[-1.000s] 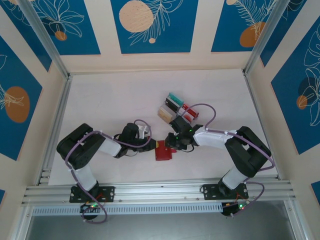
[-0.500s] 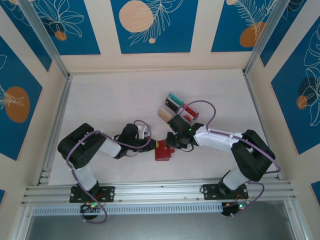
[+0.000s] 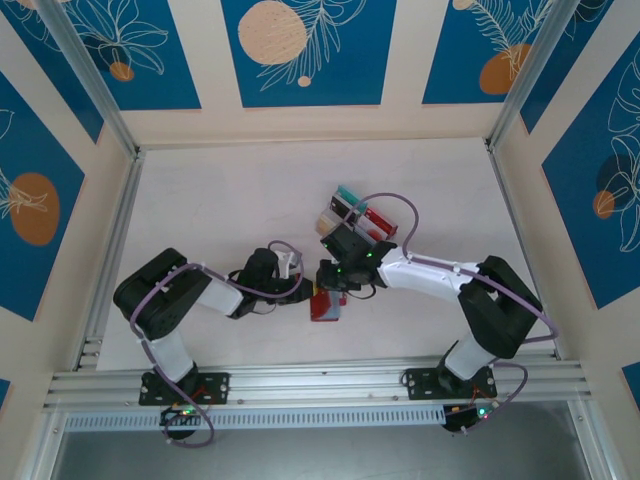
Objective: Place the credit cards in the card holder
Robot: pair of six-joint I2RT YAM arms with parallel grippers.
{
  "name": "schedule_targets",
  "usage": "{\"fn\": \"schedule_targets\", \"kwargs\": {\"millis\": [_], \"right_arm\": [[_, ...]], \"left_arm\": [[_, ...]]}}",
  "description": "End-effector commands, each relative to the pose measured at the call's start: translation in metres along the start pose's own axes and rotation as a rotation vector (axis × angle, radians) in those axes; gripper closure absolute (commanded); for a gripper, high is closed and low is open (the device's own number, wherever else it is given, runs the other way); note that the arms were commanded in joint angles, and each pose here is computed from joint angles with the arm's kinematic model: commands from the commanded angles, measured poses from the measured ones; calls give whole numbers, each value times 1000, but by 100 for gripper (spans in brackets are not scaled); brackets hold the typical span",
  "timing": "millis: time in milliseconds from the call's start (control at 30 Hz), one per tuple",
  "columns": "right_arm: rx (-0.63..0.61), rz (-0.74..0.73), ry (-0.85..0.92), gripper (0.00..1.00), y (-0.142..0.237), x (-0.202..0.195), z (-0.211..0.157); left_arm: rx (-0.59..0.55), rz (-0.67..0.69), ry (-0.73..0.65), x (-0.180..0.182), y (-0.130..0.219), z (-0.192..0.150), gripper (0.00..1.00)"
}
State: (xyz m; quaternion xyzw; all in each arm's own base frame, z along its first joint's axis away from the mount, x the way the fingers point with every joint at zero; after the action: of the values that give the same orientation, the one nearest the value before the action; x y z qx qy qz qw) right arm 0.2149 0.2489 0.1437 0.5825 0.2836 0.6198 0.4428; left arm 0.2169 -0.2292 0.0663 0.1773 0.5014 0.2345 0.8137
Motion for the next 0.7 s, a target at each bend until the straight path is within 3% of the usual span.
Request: {"fn": "schedule_targets", "kwargs": {"millis": [0, 200, 333, 433, 567, 667], "right_arm": [[65, 40, 3, 80, -11, 6, -4], [67, -46, -29, 86, -15, -6, -7], [24, -110, -33, 100, -2, -14, -6], [-35, -206, -16, 100, 11, -22, -4], [-117, -361, 44, 100, 30, -23, -4], [-177, -483, 129, 100, 37, -10, -7]], "left_arm": [[179, 221, 98, 33, -5, -48, 100], [163, 207, 95, 27, -2, -44, 100], [160, 191, 89, 21, 1, -40, 100], [145, 134, 78, 8, 8, -29, 100], [101, 104, 82, -2, 25, -14, 95], [105, 139, 67, -5, 38, -8, 85]]}}
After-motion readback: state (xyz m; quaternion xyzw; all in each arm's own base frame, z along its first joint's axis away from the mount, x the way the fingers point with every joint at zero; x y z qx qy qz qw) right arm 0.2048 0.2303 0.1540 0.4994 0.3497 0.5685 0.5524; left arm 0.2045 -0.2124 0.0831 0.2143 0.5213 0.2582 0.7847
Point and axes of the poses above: each hand's point on the last joint's axis, 136 mm out from that joint toward the fingers, its own y axis back along the fingers, its own x axis along the line the jaws close on, z = x × y, the point moved 9 cm from there along y, back along the fingers, and after that the axes turned 10 degrees about -y, right-handed, at the moved point
